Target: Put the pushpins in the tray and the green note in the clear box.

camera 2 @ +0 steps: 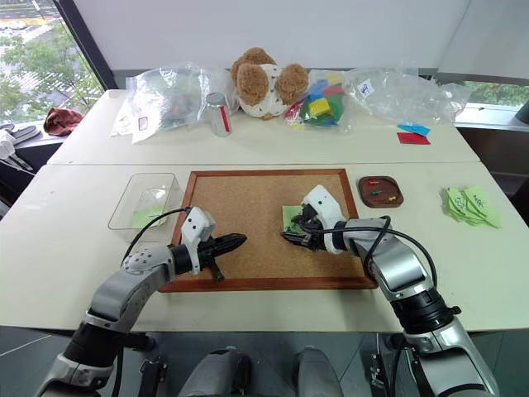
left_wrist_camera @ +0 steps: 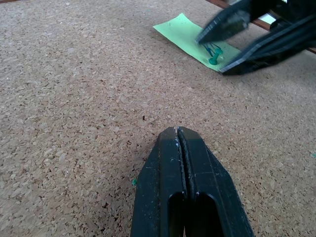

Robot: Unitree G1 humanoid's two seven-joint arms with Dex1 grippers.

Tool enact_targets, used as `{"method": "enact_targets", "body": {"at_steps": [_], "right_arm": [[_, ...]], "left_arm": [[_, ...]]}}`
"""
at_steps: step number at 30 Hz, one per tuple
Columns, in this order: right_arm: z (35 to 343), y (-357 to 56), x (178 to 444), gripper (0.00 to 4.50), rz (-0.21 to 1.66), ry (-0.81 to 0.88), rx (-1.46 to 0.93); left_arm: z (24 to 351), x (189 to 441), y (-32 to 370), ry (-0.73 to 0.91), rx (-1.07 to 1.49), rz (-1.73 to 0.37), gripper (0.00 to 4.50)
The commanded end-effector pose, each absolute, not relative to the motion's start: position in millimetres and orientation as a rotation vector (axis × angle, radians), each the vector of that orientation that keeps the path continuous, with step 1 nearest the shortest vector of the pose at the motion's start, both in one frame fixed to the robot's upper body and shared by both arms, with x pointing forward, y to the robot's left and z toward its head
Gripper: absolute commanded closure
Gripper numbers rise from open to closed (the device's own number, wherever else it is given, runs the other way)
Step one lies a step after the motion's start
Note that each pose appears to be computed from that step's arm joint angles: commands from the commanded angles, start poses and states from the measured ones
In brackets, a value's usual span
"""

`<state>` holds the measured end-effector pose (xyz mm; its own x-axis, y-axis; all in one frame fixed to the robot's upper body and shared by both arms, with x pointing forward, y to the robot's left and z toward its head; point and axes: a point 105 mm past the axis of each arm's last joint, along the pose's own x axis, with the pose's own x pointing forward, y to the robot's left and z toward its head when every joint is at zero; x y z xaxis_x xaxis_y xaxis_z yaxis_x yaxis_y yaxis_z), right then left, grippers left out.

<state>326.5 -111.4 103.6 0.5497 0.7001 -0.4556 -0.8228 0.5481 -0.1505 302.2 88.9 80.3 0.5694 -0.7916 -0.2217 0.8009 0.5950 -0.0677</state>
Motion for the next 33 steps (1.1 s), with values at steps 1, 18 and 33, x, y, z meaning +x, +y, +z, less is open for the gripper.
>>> {"method": "enact_targets", "body": {"at_steps": [1, 18, 33], "right_arm": [[115, -107, 328, 4.37, 0.934, 0.314, -0.378], [170, -111, 316, 4.47, 0.961, 0.194, -0.383], [197, -104, 308, 4.5, 1.033, 0.125, -0.529]], "left_arm": [[69, 298, 91, 0.288, 0.044, -0.928, 4.5], [69, 303, 93, 0.289, 0.032, -0.927, 4.5], [177, 336, 96, 0.168, -0.556, -1.053, 0.04]]}}
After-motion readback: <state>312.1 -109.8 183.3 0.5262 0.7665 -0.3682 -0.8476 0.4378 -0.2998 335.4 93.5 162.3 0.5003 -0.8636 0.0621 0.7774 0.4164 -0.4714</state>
